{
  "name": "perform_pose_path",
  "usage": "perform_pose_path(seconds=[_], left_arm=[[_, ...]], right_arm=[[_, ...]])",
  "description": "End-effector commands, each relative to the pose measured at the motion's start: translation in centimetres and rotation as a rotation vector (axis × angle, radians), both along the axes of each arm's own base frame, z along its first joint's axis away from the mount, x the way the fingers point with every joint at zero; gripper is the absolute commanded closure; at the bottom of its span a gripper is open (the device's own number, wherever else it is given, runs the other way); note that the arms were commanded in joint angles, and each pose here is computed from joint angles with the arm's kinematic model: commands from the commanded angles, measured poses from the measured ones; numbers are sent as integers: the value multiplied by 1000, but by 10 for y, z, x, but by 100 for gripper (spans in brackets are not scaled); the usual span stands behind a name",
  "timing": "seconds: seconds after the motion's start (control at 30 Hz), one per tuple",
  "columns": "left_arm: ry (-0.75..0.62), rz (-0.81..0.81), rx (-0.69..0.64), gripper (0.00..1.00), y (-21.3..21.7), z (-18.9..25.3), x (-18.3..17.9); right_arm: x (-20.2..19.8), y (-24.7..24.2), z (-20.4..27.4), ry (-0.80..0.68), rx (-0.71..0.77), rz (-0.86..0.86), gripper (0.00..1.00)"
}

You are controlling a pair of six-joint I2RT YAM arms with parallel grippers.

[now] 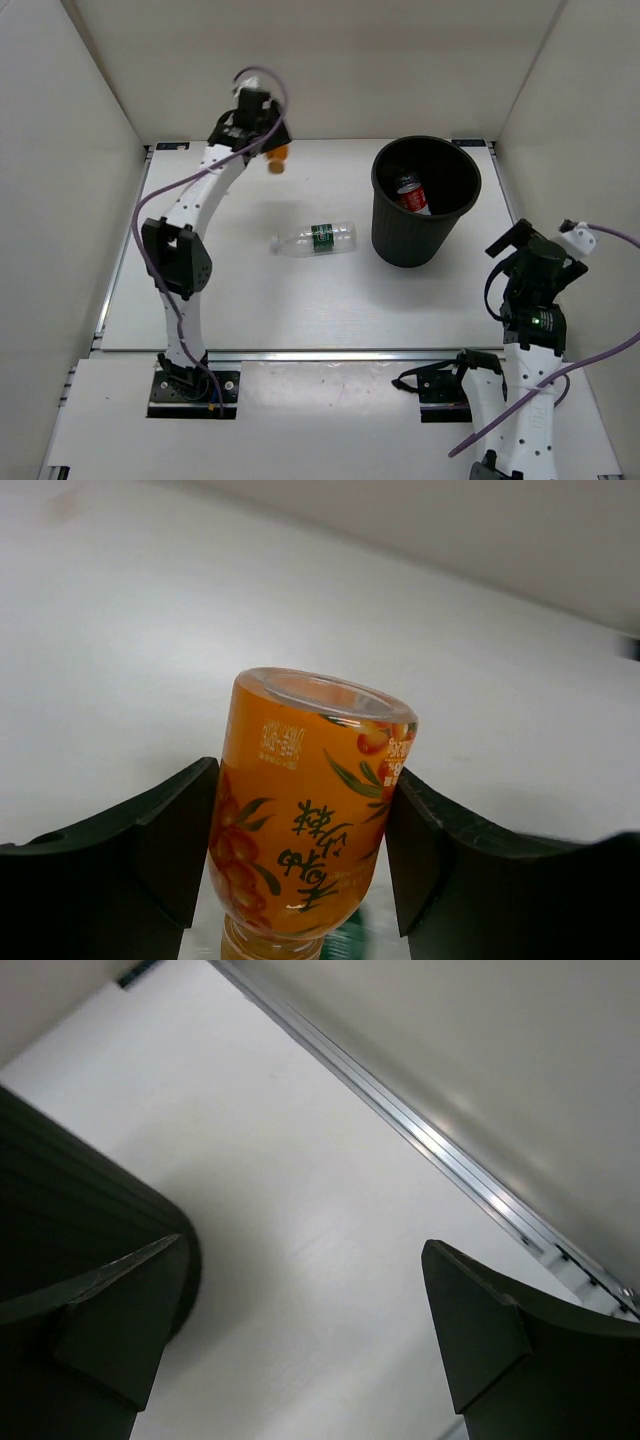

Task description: Put the plastic bottles in the bin

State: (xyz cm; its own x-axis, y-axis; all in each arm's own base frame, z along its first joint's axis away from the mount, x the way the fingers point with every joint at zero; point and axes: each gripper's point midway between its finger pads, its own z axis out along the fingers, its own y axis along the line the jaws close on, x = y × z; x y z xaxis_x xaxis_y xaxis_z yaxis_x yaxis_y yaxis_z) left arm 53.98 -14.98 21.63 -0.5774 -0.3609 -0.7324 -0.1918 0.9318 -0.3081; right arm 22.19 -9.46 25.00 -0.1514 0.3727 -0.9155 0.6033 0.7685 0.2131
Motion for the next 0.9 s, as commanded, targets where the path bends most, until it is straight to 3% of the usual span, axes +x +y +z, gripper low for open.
perform_pose_path(seconds=[0.0, 0.17, 0.27, 0.4, 0.57, 0.63, 0.73, 0.87], left_arm=[[-356, -245, -76, 46, -116, 160, -42], [-486, -519, -301, 47, -216, 224, -101], [-499, -619, -329, 46, -255, 222, -133], [-491, -698, -326, 40, -295, 214, -150], [-422, -733, -396, 34, -327, 183, -141], [-394, -759, -409, 25, -341, 173, -143], [-383, -772, -409, 1, -342, 175, -148], [-463, -743, -383, 2, -329, 201, -160]], right_arm=[[-16, -17, -37, 72, 5, -98, 1], [-24, -17, -97, 177, 73, -78, 1], [-21, -6, -116, 190, 125, -25, 0], [-11, 8, -103, 156, 104, 57, 1], [-9, 20, -99, 170, 107, 97, 1], [-8, 26, -96, 157, 122, 115, 1], [-11, 30, -97, 162, 132, 118, 1], [-12, 34, -89, 151, 125, 131, 1]])
